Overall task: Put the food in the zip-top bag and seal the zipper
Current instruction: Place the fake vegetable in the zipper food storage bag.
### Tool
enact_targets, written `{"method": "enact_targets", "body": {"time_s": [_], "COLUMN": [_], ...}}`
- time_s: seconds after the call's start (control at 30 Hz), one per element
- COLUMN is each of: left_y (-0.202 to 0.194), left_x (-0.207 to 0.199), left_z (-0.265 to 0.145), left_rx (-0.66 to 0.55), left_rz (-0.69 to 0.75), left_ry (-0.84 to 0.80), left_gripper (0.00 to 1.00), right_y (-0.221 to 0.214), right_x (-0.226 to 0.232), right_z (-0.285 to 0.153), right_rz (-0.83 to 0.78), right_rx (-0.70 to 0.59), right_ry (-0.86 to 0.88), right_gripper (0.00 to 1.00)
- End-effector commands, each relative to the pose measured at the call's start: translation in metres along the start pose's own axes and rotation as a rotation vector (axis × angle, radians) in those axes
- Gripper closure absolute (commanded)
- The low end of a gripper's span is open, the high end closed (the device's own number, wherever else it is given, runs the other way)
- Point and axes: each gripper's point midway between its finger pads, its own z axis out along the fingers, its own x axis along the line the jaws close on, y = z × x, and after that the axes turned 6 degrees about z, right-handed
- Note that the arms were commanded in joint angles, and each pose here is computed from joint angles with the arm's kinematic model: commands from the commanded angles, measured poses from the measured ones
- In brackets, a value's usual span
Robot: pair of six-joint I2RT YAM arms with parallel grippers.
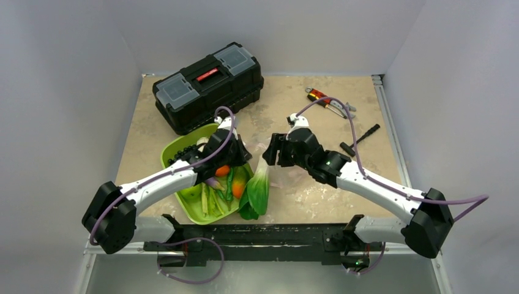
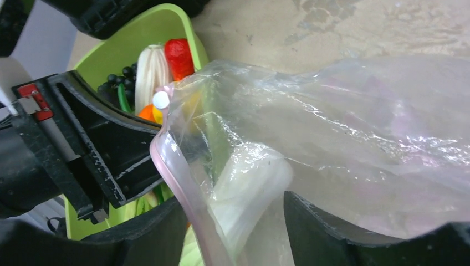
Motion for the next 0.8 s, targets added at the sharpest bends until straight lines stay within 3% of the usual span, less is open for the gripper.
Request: {"method": "enact_targets", "body": {"time_s": [0.0, 0.27, 0.43, 0.6, 0.77], "left_y": [0.020, 0.019, 0.013, 0.011, 0.009], "left_x": [-0.007, -0.007, -0.010, -0.016, -0.024], "left_z": [-0.005, -0.005, -0.003, -0.005, -0.012], "left_rx": [-0.046, -0.029, 0.003, 0.015, 0.043], "left_rz": [-0.019, -0.039, -0.055, -0.071, -0.085], "left_ry": [-0.003, 0.002, -0.009, -0.038, -0.071], "left_gripper": [1.00, 1.00, 1.00, 1.00, 1.00], "right_y": [0.014, -0.009, -0.056, -0.108, -0.121], "right_x": [-0.004, 0.008, 0.031, 0.046, 0.025], "right_z": [-0.015, -0.057, -0.075, -0.065, -0.043], "right_rz": [0.056, 0.085, 0.153, 0.216, 0.283], "right_rx": [-0.027, -0.013, 0.069, 0.136, 0.070], "right_ry": [-0.111, -0.190, -0.138, -0.129, -0.249], "right_gripper": [0.32, 0.11, 0.02, 0.01, 0.01]}}
